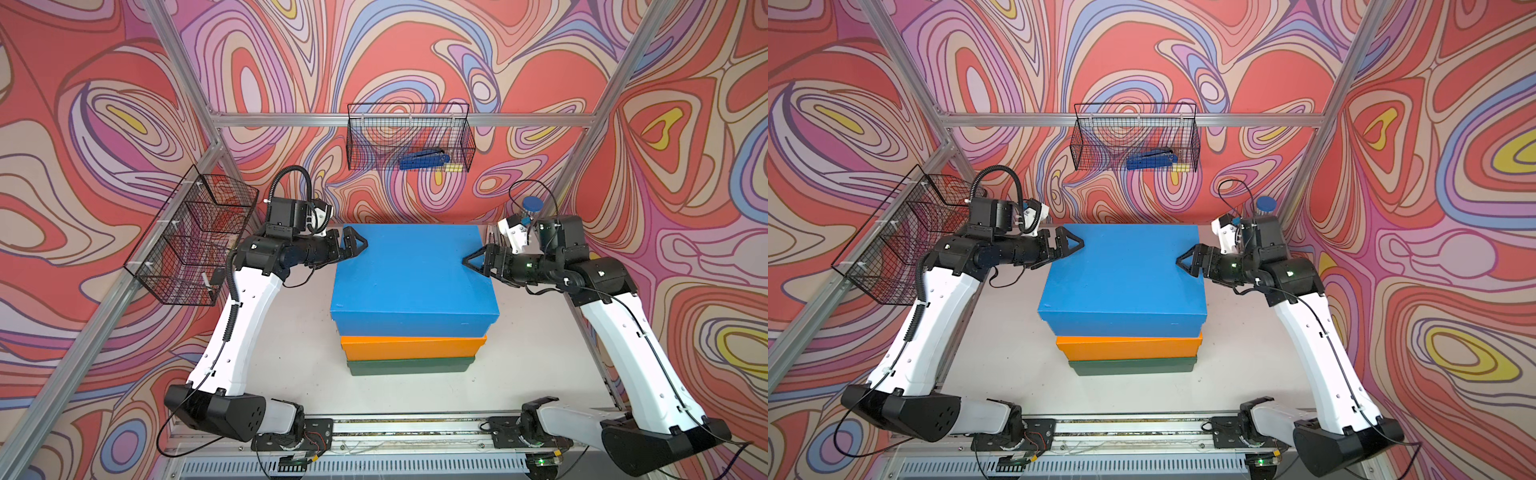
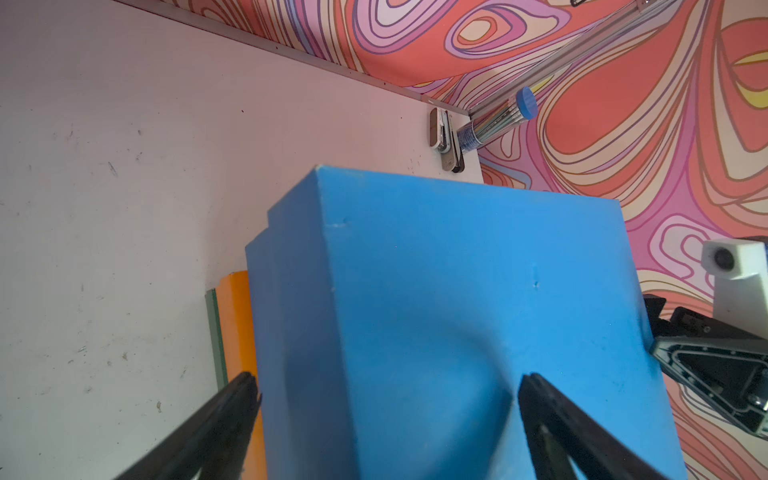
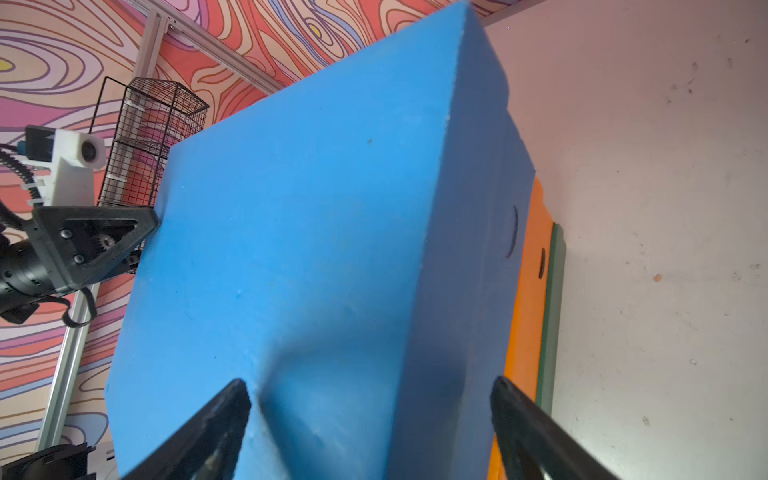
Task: Stack the shoeboxes
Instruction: Adjust the shoebox.
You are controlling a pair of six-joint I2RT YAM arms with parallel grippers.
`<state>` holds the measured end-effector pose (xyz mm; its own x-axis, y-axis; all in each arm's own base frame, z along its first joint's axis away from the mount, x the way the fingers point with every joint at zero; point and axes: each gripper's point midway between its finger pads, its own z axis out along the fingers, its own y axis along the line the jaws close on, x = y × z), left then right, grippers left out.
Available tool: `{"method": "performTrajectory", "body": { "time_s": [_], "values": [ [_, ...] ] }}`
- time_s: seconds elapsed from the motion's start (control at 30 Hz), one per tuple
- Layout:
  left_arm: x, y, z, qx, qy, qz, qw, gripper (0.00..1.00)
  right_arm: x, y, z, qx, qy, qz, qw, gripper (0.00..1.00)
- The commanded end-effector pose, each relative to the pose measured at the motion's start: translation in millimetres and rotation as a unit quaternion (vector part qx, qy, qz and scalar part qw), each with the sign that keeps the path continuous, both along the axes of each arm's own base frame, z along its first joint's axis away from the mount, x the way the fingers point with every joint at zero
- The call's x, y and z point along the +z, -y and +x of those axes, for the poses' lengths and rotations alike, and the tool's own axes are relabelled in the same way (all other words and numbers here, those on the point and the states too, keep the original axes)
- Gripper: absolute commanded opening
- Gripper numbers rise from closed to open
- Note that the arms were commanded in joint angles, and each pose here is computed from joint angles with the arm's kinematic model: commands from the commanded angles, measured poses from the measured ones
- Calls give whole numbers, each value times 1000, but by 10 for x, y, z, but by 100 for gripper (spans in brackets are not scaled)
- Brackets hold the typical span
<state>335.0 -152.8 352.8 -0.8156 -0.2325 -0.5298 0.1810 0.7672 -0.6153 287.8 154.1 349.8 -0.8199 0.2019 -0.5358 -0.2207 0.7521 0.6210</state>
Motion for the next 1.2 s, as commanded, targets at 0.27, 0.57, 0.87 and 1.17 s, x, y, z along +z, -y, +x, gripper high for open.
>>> {"method": "performTrajectory", "body": {
  "time_s": [0.27, 0.57, 0.87, 1.17],
  "values": [
    [-148, -114, -278, 10, -6, 20, 1000, 100, -110, -13, 81, 2, -3, -12, 1000, 93],
    [-264, -134, -339, 15, -17, 20, 1000, 100, -165, -43, 125, 10, -7, -13, 1000, 92],
    [1, -205, -264, 29, 13, 38, 999, 100, 12, 11, 149, -1, 20, -23, 1000, 98],
    [555, -520, -80, 78, 93, 56, 991, 100, 732, 561, 584, -96, 116, -54, 987, 98]
  ]
}}
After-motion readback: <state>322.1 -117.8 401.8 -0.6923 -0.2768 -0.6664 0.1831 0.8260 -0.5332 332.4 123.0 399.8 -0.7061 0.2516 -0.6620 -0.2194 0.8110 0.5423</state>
